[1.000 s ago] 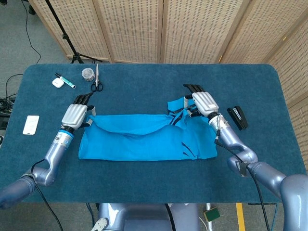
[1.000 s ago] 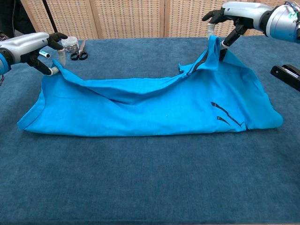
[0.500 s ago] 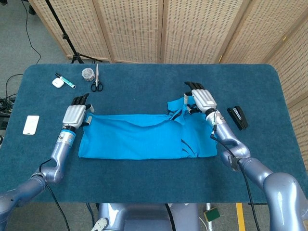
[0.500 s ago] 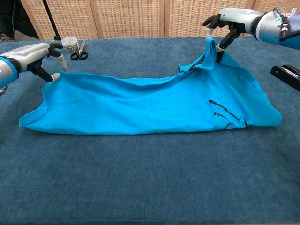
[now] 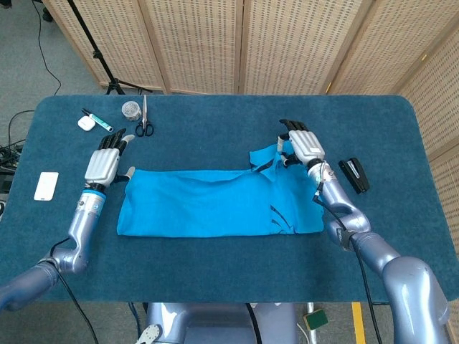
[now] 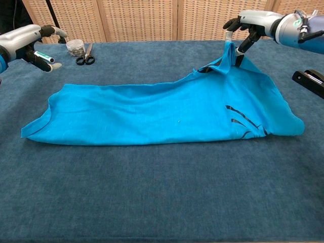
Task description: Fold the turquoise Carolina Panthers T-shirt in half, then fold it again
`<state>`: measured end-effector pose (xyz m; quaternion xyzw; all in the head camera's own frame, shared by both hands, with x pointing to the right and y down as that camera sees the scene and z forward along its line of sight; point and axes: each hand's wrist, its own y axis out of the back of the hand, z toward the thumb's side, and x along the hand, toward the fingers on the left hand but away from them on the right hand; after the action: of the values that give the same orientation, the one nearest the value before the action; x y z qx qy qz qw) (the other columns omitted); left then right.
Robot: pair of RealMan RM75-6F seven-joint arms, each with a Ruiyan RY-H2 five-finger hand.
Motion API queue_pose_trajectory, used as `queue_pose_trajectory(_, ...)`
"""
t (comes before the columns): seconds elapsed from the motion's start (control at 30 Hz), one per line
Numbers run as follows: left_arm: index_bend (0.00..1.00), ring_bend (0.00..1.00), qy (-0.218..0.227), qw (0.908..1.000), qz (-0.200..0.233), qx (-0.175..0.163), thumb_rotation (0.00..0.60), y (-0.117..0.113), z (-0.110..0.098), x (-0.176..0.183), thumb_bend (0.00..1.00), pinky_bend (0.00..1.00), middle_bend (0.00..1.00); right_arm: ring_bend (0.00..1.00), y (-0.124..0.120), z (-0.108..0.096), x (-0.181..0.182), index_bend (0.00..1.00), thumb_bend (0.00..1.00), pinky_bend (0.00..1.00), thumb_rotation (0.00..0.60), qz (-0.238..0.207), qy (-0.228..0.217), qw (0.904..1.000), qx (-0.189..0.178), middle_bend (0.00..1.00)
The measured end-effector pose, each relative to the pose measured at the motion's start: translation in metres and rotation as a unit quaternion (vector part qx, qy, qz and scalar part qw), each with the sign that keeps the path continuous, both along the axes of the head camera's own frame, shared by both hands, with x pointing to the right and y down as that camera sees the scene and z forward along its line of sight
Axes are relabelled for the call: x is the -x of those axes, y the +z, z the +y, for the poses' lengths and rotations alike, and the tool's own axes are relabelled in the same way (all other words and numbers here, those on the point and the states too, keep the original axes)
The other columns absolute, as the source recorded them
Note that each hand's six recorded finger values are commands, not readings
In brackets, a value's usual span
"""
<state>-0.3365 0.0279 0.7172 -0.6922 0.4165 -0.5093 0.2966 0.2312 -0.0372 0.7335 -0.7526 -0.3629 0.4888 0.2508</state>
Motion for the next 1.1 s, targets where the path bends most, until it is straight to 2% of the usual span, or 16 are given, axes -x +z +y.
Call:
queue_pose_trajectory(0.17,0.00,0.00,0.000,0.9999,0.009,-0.008,0.600,-0.018,0.002,0.004,0.36,0.00,0.00,0.00,0.004,-0.009,-0.004,0.66,0.57,0.00,0.600,0.014,0.019,0.9997,0.002,0.08)
queue_pose_trajectory(0.37,0.00,0.00,0.000,0.9999,-0.003,-0.012,0.600,-0.033,0.006,0.013,0.36,0.00,0.00,0.00,0.015,-0.013,-0.008,0.64,0.56,0.00,0.600,0.035,0.040,0.9985,0.017,0.07)
queue_pose_trajectory(0.4,0.00,0.00,0.000,0.9999,-0.004,-0.011,0.600,-0.034,0.007,0.014,0.36,0.00,0.00,0.00,0.017,-0.012,-0.008,0.54,0.50,0.00,0.600,0.038,0.042,0.9982,0.020,0.05)
queue_pose_trajectory(0.43,0.00,0.00,-0.001,0.9999,-0.004,-0.010,0.600,-0.035,0.008,0.015,0.36,0.00,0.00,0.00,0.019,-0.012,-0.009,0.37,0.35,0.00,0.600,0.043,0.045,0.9978,0.024,0.03)
queue_pose_trajectory(0.5,0.00,0.00,-0.001,0.9999,-0.005,-0.009,0.600,-0.037,0.009,0.016,0.36,0.00,0.00,0.00,0.023,-0.011,-0.009,0.08,0.08,0.00,0.600,0.051,0.048,0.9971,0.030,0.00)
queue_pose_trajectory(0.53,0.00,0.00,-0.001,0.9999,-0.007,-0.009,0.600,-0.038,0.010,0.017,0.36,0.00,0.00,0.00,0.025,-0.010,-0.010,0.01,0.00,0.00,0.600,0.055,0.053,0.9966,0.032,0.00)
queue_pose_trajectory(0.83,0.00,0.00,-0.012,0.9997,-0.014,-0.013,0.600,-0.045,0.011,0.028,0.37,0.00,0.00,0.00,0.019,-0.028,-0.009,0.00,0.00,0.00,0.600,0.032,0.146,0.9887,0.010,0.00)
queue_pose_trajectory(1.1,0.00,0.00,-0.011,0.9997,-0.014,-0.016,0.600,-0.048,0.012,0.031,0.37,0.00,0.00,0.00,0.017,-0.032,-0.003,0.00,0.00,0.00,0.600,0.032,0.169,0.9850,0.010,0.00)
